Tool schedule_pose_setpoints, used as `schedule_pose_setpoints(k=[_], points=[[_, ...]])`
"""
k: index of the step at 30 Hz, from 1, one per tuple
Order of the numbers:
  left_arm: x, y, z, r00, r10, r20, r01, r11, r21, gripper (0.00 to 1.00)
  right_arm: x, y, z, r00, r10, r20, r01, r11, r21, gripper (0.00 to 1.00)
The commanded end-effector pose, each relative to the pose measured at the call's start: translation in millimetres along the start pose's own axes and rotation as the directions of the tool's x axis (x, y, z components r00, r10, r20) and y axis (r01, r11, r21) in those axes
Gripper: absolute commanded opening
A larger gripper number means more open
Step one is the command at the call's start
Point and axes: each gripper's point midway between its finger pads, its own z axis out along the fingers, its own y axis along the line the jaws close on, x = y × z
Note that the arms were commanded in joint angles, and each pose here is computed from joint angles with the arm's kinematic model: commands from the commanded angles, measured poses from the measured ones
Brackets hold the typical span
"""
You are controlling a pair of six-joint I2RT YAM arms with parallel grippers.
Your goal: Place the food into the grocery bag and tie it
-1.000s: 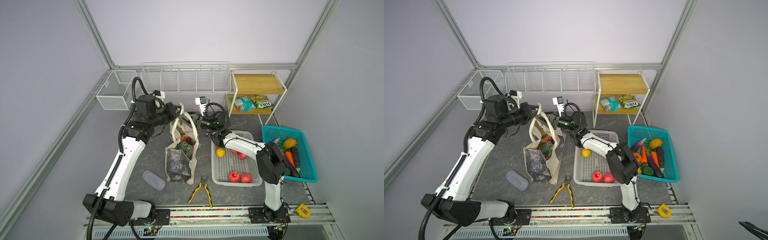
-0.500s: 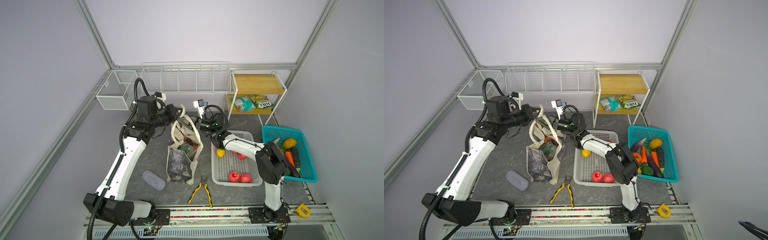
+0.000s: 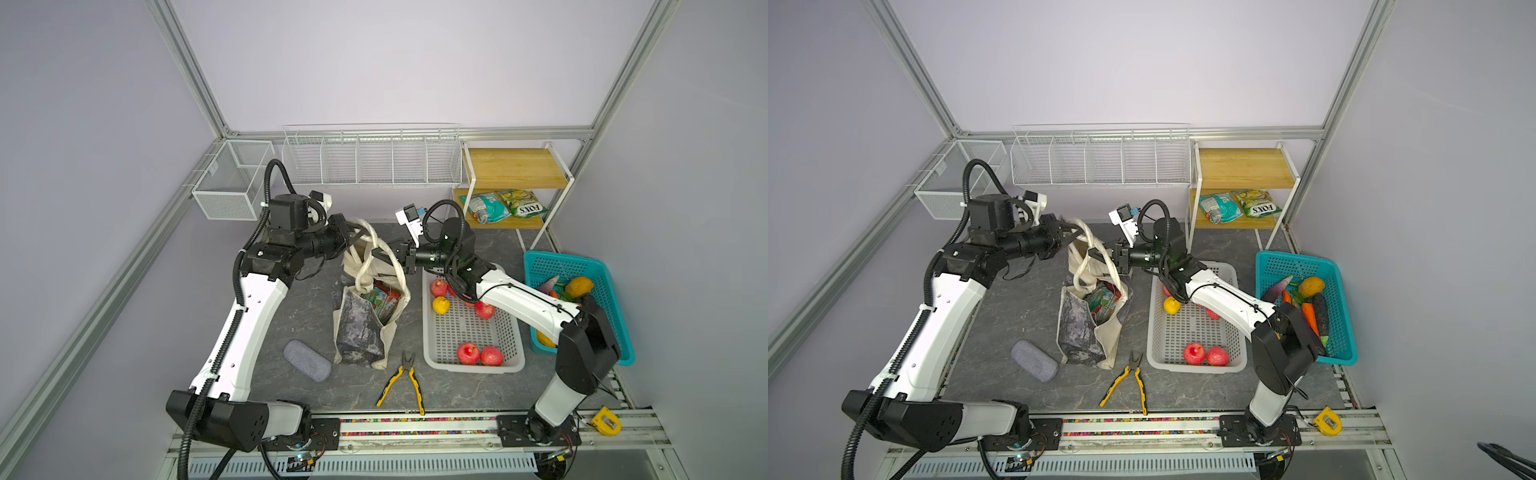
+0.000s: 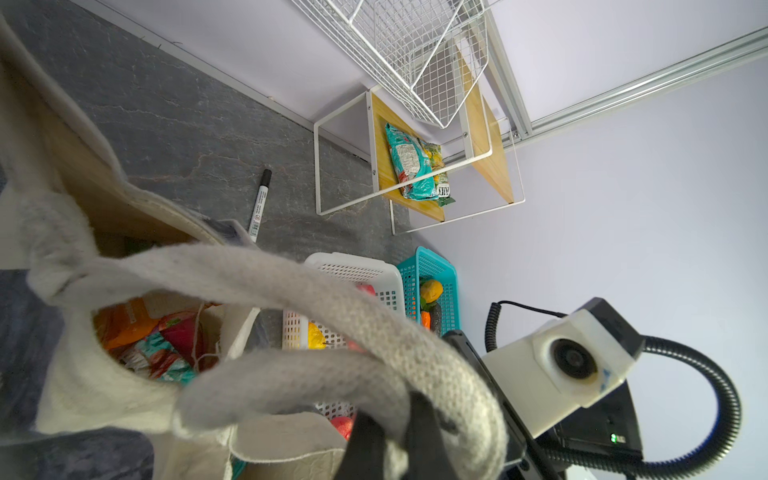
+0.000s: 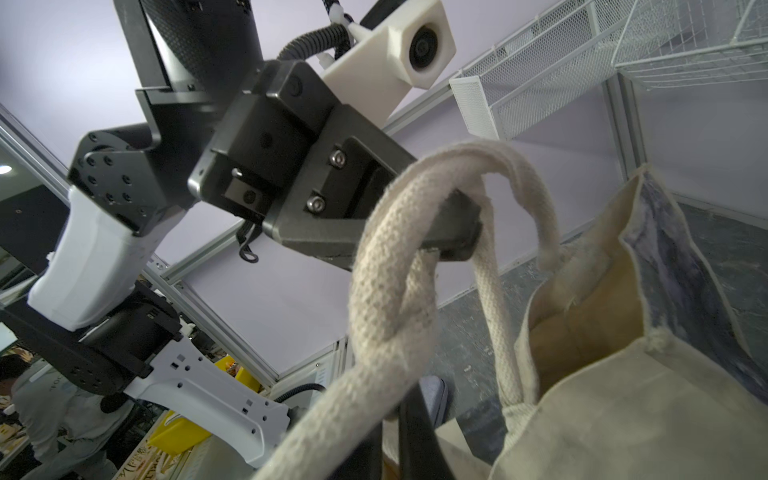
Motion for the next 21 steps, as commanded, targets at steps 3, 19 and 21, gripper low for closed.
schedule_pose_setpoints(k=[3,19,21], points=[[2.0,6.2,-22.9,0.999,0.001,0.034,0.000,0.999,-0.032,0.00,15.4,-36.6,-26.8,0.992,-0.061,-0.108,0.085,0.969,0.234,0.07],[16.8,48.1,-45.4,0.997,-0.072,0.037,0.077,0.984,-0.160,0.00,9.3,-78.4,-82.1,0.992,-0.106,-0.069,0.127,0.803,0.582,0.07],[14.2,57.1,-49.0,0.994,-0.087,0.059,0.097,0.978,-0.186,0.00,8.2,-82.5,-88.1,0.994,-0.098,-0.054,0.110,0.787,0.607,0.07]])
